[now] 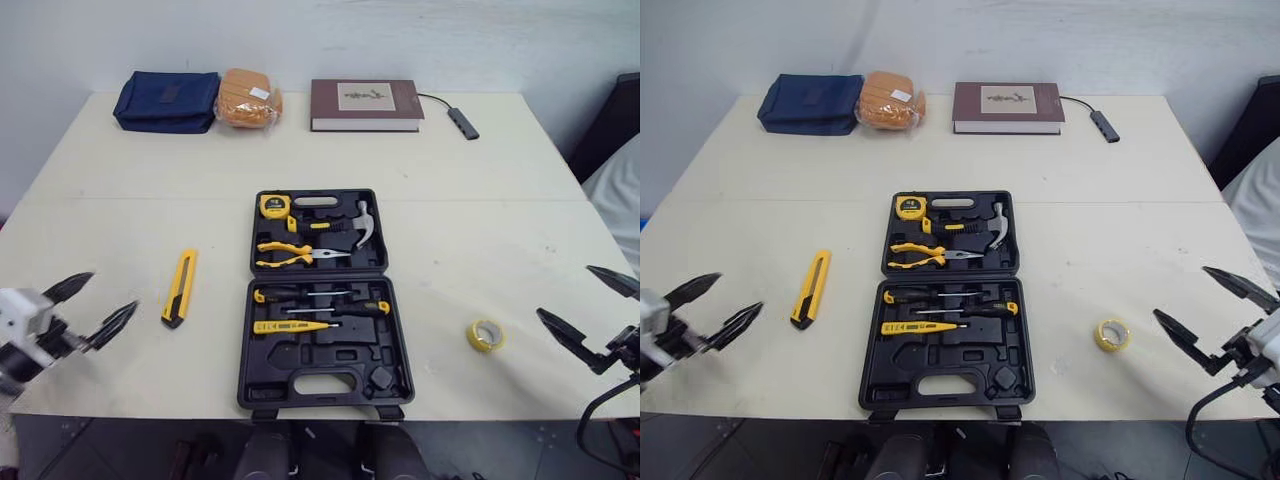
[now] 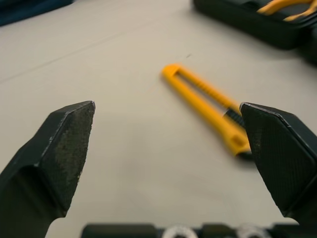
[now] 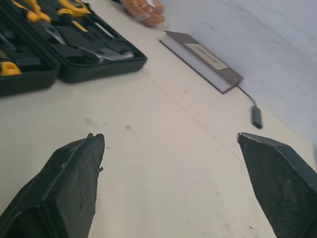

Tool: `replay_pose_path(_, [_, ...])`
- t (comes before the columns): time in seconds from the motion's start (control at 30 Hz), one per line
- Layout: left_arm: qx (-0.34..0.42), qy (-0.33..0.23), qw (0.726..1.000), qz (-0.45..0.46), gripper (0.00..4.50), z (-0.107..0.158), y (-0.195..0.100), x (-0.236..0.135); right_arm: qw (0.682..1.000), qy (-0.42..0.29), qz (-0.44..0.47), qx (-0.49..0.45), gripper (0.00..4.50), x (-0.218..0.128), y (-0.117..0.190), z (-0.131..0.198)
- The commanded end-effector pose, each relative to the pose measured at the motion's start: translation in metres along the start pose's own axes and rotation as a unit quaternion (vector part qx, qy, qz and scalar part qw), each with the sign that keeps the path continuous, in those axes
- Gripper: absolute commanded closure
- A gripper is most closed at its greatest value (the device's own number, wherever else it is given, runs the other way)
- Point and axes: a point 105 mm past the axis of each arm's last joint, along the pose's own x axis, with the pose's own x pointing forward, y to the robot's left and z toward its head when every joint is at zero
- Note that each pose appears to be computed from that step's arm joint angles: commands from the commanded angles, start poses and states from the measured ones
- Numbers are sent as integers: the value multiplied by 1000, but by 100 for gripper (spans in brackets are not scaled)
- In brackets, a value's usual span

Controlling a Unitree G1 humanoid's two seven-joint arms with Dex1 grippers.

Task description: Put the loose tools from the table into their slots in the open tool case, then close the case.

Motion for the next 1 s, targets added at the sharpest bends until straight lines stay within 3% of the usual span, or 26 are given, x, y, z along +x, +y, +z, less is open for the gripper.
replay_pose_path(0.03, [-1, 11, 990, 139, 4, -7, 39, -49, 992, 82, -99, -7, 0, -51, -25, -30])
replay_pose_path(0.27, [17, 50, 966, 254, 4, -20, 63, -86, 979, 148, -144, 1, 0, -91, -26, -51])
replay_pose_path(0.43, [-9, 49, 963, 265, 4, -20, 63, -75, 978, 149, -148, 9, 0, -91, -23, -54])
replay_pose_path(0.6, [-12, 17, 977, 211, 4, -5, 48, -44, 986, 105, -126, 20, 0, -63, -18, -47])
replay_pose_path(0.73, [-30, 23, 982, 188, 4, -1, 37, -30, 992, 68, -101, 40, 0, -43, -9, -37])
replay_pose_path(0.87, [-56, 7, 989, 138, 4, 21, 12, 1, 997, -44, -18, 65, 0, 10, 14, 2])
replay_pose_path(1.0, [-57, 31, 993, 99, 4, 38, -14, 30, 988, -115, 75, 64, 0, 41, 38, 37])
